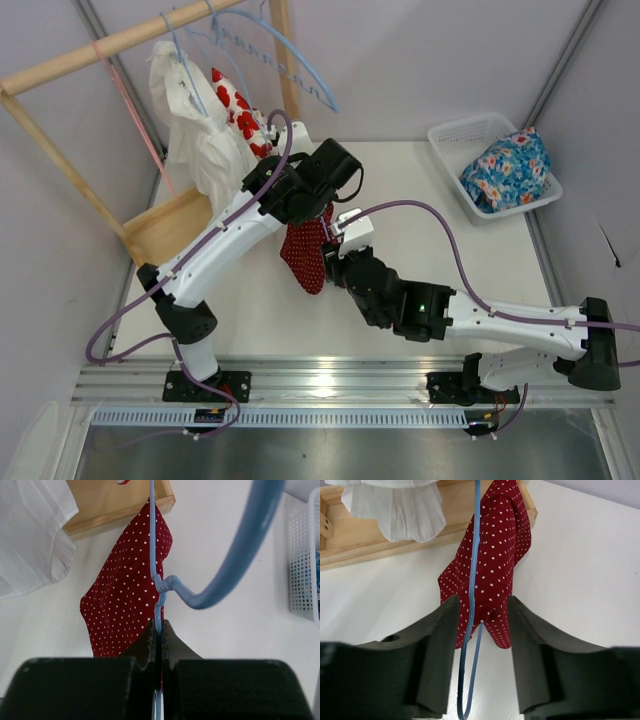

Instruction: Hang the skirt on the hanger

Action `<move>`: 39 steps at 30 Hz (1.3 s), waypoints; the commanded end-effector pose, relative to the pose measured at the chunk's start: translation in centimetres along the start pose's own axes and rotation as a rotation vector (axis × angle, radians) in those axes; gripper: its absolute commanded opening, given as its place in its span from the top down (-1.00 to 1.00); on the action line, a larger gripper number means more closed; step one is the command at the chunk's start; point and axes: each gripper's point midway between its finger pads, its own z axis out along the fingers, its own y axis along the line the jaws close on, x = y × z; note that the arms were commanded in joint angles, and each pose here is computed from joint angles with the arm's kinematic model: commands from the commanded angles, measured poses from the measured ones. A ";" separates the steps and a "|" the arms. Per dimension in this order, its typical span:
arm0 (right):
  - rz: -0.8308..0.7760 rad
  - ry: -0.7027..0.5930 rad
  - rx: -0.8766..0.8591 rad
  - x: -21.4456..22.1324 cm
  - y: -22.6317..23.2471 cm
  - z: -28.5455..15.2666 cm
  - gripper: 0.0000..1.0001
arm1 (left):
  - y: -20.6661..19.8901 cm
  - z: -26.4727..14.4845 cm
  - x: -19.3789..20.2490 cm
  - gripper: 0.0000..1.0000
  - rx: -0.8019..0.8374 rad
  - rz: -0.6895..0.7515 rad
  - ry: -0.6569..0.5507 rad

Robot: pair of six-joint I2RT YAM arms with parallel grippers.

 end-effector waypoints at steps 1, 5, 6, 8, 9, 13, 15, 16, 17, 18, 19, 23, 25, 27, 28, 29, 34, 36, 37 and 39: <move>0.084 -0.061 -0.002 -2.2 0.7 0.2 0.08 | 1.3 -1.5 -1.5 1.00 -0.014 -0.005 -0.029; 0.119 -0.065 -0.051 -2.1 1.3 0.4 0.33 | 1.3 -1.6 -1.5 0.99 -0.006 -0.006 -0.024; 0.122 -0.062 -0.052 -1.9 1.2 0.5 0.35 | 1.3 -1.7 -1.4 1.00 -0.003 -0.004 -0.019; 0.132 -0.055 -0.043 -1.6 0.8 0.8 0.42 | 1.3 -1.8 -1.4 1.00 0.004 -0.013 -0.014; 0.132 -0.049 -0.038 -1.3 0.6 0.8 0.49 | 1.3 -1.9 -1.3 1.00 0.007 -0.018 -0.009; 0.125 -0.029 -0.017 -0.4 -0.1 1.0 0.82 | 1.1 -2.3 -1.3 0.99 0.038 -0.038 0.000; 0.127 -0.029 -0.006 -0.3 -0.7 0.9 0.83 | 1.2 -2.5 -1.5 1.00 0.048 -0.045 -0.002; 0.120 -0.021 -0.001 0.3 -0.9 0.9 0.80 | 1.1 -2.6 -1.6 0.99 0.054 -0.045 -0.001; 0.122 -0.020 0.001 0.4 -1.1 0.8 0.75 | 1.1 -2.7 -1.6 1.00 0.058 -0.045 -0.002; 0.130 -0.026 0.006 0.2 -1.6 0.7 0.68 | 1.1 -2.8 -1.7 1.00 0.063 -0.048 -0.002; 0.131 -0.027 0.008 0.2 -1.8 0.7 0.52 | 1.1 -2.9 -1.8 1.00 0.067 -0.053 -0.003; 0.110 -0.020 0.015 0.9 -2.8 0.6 0.26 | 0.6 -2.9 -1.5 1.00 0.089 -0.060 0.012; 0.103 -0.027 0.019 1.0 -3.3 0.6 0.18 | 0.6 -3.0 -1.4 1.00 0.092 -0.065 0.016; 0.097 -0.021 0.025 1.6 -3.6 0.6 0.14 | 0.5 -3.1 -1.6 1.00 0.101 -0.073 0.014; 0.095 -0.020 0.033 1.7 -4.0 0.7 0.12 | 0.4 -3.1 -1.5 1.00 0.101 -0.069 0.016; 0.090 -0.016 0.035 1.9 -4.0 0.7 0.12 | 0.4 -3.1 -1.6 1.00 0.105 -0.071 0.016; 0.067 -0.023 0.034 1.7 -4.0 0.8 0.09 | -0.1 -2.8 -1.1 1.00 0.110 -0.062 0.026; 0.073 -0.036 0.006 1.1 -3.4 0.7 -0.07 | -0.4 -2.3 -0.6 1.00 0.102 -0.054 0.034; 0.073 -0.042 -0.004 0.8 -3.2 0.7 -0.12 | -0.4 -2.2 -0.5 1.00 0.098 -0.053 0.036; 0.072 -0.055 -0.028 0.3 -2.7 0.3 -0.27 | -0.6 -1.6 -0.1 1.00 0.085 -0.050 0.040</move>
